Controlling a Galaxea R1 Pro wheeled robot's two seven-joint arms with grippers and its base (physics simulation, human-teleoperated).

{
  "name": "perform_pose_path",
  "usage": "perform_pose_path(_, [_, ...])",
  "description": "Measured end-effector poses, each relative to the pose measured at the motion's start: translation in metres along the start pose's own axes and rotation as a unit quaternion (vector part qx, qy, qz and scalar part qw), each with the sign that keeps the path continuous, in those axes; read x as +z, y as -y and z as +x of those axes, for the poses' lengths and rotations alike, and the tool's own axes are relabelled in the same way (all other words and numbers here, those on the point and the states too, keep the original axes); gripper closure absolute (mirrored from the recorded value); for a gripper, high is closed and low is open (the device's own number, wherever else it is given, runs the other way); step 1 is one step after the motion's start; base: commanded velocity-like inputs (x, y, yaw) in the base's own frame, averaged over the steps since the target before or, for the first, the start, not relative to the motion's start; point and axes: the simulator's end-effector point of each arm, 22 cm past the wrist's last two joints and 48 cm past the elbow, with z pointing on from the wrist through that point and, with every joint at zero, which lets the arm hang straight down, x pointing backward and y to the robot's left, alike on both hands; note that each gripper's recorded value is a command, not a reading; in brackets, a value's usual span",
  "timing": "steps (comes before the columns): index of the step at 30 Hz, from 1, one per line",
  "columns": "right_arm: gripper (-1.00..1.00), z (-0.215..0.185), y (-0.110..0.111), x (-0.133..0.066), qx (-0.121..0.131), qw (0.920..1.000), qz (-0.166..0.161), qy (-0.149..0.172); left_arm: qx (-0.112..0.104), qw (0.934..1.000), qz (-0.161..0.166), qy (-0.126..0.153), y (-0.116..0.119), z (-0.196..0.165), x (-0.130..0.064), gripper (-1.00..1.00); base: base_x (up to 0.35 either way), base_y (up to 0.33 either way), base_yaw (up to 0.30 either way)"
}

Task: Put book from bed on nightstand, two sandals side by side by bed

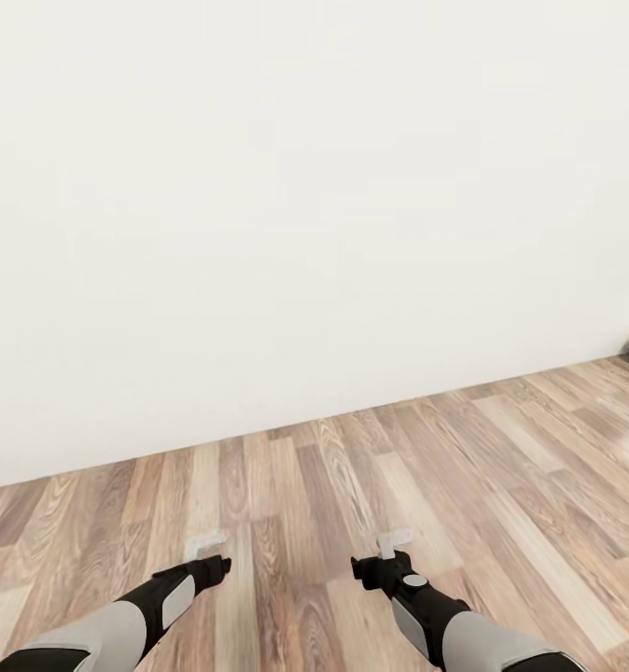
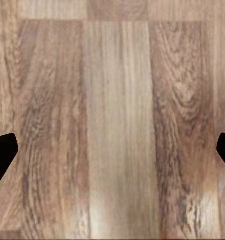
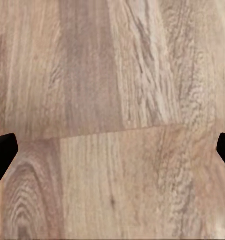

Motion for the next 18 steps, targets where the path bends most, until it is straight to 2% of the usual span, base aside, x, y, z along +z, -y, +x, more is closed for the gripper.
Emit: perform_pose_path(18, [-1.0,0.0,0.0001,0.0,0.0,1.0,0.0,0.0,0.0,1.0,0.0,0.0,-0.0001,0.0002,0.0,-1.0,0.331,0.033,-0.272])
